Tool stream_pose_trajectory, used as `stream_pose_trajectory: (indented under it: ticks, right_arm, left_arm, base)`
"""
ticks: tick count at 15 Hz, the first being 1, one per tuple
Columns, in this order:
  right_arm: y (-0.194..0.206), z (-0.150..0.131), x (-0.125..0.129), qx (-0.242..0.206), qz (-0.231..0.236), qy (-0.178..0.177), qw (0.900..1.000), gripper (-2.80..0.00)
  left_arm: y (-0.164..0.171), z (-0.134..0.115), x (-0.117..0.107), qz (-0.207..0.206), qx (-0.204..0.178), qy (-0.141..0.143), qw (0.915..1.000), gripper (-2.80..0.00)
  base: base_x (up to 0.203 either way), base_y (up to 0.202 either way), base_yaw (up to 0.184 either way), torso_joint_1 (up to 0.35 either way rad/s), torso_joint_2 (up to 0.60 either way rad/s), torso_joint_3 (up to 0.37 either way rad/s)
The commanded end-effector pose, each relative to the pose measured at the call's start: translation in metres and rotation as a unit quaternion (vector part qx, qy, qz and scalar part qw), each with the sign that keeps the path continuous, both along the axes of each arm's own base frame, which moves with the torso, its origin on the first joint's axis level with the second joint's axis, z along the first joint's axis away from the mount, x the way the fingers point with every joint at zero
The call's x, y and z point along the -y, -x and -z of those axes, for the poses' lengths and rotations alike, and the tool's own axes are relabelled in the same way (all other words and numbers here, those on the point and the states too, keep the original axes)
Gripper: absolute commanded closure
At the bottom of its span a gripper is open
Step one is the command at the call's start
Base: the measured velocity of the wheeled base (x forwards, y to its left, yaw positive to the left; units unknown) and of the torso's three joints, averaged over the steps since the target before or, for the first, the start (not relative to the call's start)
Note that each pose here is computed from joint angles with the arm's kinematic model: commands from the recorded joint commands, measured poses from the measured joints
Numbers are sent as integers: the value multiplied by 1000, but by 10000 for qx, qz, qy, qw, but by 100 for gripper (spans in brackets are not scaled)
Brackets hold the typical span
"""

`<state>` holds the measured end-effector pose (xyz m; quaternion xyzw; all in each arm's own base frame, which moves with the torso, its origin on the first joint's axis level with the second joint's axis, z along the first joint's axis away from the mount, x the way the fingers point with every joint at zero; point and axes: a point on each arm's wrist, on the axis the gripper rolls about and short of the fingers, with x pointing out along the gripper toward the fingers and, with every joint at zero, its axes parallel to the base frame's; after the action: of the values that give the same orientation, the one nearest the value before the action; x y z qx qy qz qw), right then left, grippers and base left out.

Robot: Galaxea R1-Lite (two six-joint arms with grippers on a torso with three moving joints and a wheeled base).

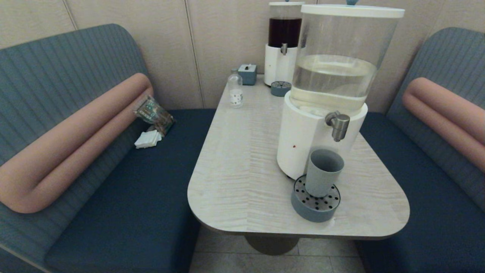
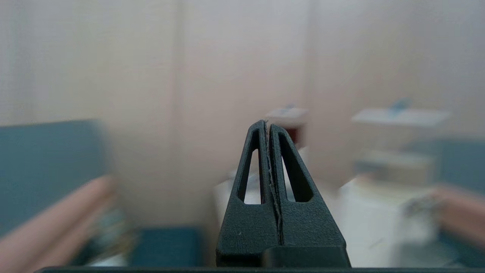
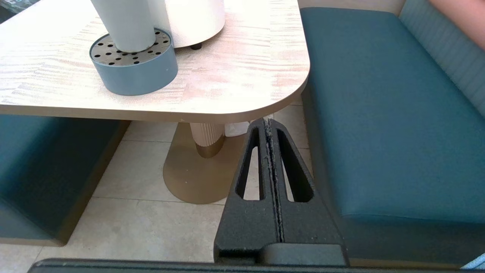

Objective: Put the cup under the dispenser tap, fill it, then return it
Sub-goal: Turn on the faucet

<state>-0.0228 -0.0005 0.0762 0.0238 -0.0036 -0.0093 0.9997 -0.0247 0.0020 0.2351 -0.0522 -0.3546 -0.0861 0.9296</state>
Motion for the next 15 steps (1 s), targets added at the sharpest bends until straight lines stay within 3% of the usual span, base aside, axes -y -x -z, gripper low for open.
stream_pose_trajectory:
  ticks: [1,3,5,8,11,14,15]
  right_arm:
    - [0,0,0,-11,-2,-1,10000,0]
    - [0,0,0,-11,-2,-1,10000,0]
    - [0,0,0,-11,-2,-1,10000,0]
    - [0,0,0,-11,-2,-1,10000,0]
    - [0,0,0,-11,-2,-1,10000,0]
    - [0,0,0,-11,-2,-1,10000,0]
    - [0,0,0,-11,-2,-1,10000,0]
  left_arm:
    - [24,22,1,-408,82,-190,9990,0]
    - [38,53,2,-418,-165,-432,9981,0]
    - [23,90,3,-504,-957,-788,9910,0]
    - [1,138,4,-678,-2349,-1306,9608,0]
    - [-2,157,3,-813,-3315,-1392,9296,0]
    - [-1,161,3,-775,-3530,-1360,9224,0]
    - [-1,160,3,-772,-3516,-1269,9243,0]
  base:
    - [0,0,0,0,0,0]
    - [0,0,0,0,0,0]
    - [0,0,0,0,0,0]
    - [0,0,0,0,0,0]
    - [0,0,0,0,0,0]
    - [0,0,0,0,0,0]
    - [0,0,0,0,0,0]
